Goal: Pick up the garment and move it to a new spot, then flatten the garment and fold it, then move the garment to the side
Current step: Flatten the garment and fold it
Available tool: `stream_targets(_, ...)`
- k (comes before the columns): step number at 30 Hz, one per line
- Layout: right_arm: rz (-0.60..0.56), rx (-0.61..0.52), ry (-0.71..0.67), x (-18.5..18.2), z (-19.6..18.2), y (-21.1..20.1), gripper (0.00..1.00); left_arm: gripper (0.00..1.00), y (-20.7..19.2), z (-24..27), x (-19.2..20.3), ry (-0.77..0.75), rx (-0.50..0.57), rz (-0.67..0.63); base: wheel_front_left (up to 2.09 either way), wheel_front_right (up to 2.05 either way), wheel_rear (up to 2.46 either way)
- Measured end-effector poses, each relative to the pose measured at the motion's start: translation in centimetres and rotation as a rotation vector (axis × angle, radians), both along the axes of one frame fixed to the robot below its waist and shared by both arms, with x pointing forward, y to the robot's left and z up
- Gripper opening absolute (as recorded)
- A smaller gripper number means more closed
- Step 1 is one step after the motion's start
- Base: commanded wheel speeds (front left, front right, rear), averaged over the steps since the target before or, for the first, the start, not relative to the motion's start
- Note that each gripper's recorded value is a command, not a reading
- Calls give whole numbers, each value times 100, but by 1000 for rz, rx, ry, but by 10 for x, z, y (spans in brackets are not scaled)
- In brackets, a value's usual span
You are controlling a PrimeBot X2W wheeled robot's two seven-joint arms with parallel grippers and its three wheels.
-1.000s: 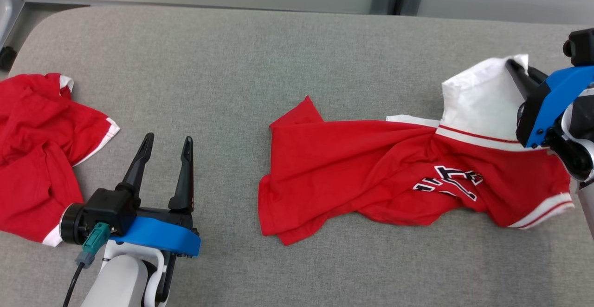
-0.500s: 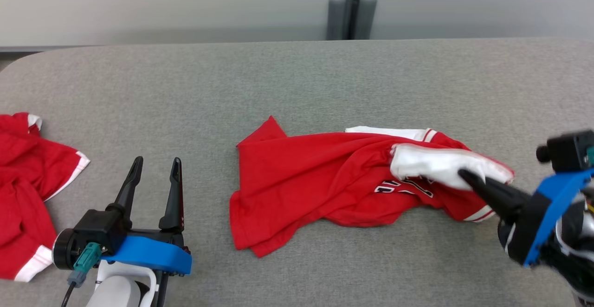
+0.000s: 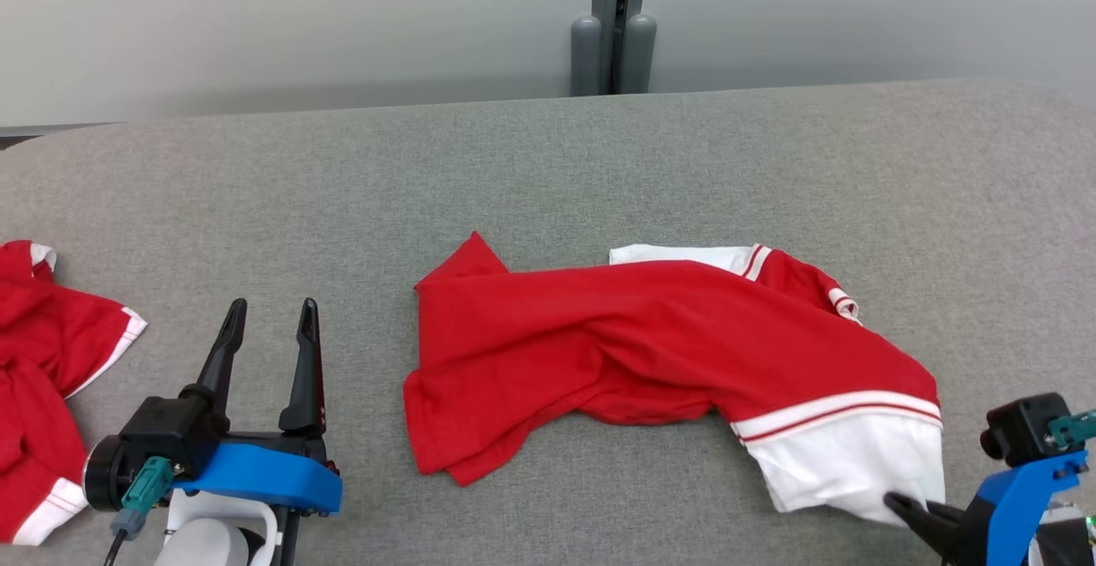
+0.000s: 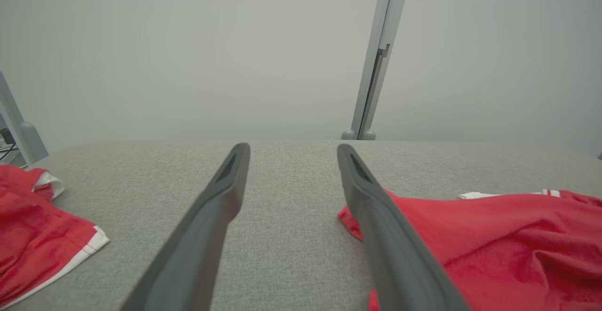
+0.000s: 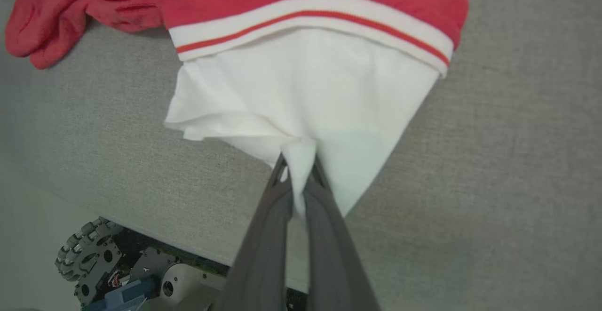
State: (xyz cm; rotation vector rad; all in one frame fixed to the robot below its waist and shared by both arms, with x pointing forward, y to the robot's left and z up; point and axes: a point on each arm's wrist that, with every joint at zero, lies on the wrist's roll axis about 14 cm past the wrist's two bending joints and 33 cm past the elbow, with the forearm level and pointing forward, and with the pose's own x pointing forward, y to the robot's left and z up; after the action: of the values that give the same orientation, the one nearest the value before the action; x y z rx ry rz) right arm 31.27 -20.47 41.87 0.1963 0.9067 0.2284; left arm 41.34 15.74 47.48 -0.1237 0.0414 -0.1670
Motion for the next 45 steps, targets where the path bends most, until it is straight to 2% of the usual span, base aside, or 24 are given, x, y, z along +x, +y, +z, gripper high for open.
stream_targets(1, 1, -18, 25, -4, -4, -2, 57, 100, 1, 0, -1, 0, -1, 4, 0, 0, 0)
stream_targets(2, 3, -29, 52, -9, -8, -3, 100, 100, 2, 0, -2, 0, -1, 8, 0, 0, 0)
stream_targets(5, 7, -55, 89, -15, -14, -4, 100, 100, 6, 2, -5, -3, -3, 21, 0, 0, 0)
stream_targets(10, 42, 4, -9, 4, 13, 16, 100, 100, 12, 5, -12, -7, -6, 39, 0, 0, 0)
stream_targets(13, 97, 40, -135, 27, 47, 34, 100, 100, 17, 6, -17, -10, -8, 54, 0, 0, 0)
stream_targets(16, 147, 0, -282, 57, 81, 41, 100, 100, 21, 6, -21, -7, -6, 67, 0, 0, 0)
stream_targets(20, 234, -32, -359, 88, 94, 64, 100, 100, 26, 3, -24, 0, -7, 81, 0, 0, 0)
stream_targets(27, 365, -89, -342, 136, 75, 101, 100, 100, 31, 2, -24, 4, -6, 99, 0, 0, 0)
stream_targets(33, 424, -128, -223, 159, 35, 117, 100, 100, 38, -3, -25, 18, -6, 119, 0, 0, 0)
stream_targets(40, 476, -156, -50, 160, -17, 126, 100, 100, 46, -12, -27, 46, -6, 147, 0, 0, 0)
stream_targets(45, 506, -160, -5, 162, -38, 136, 100, 100, 48, -18, -26, 62, -6, 158, 0, 0, 0)
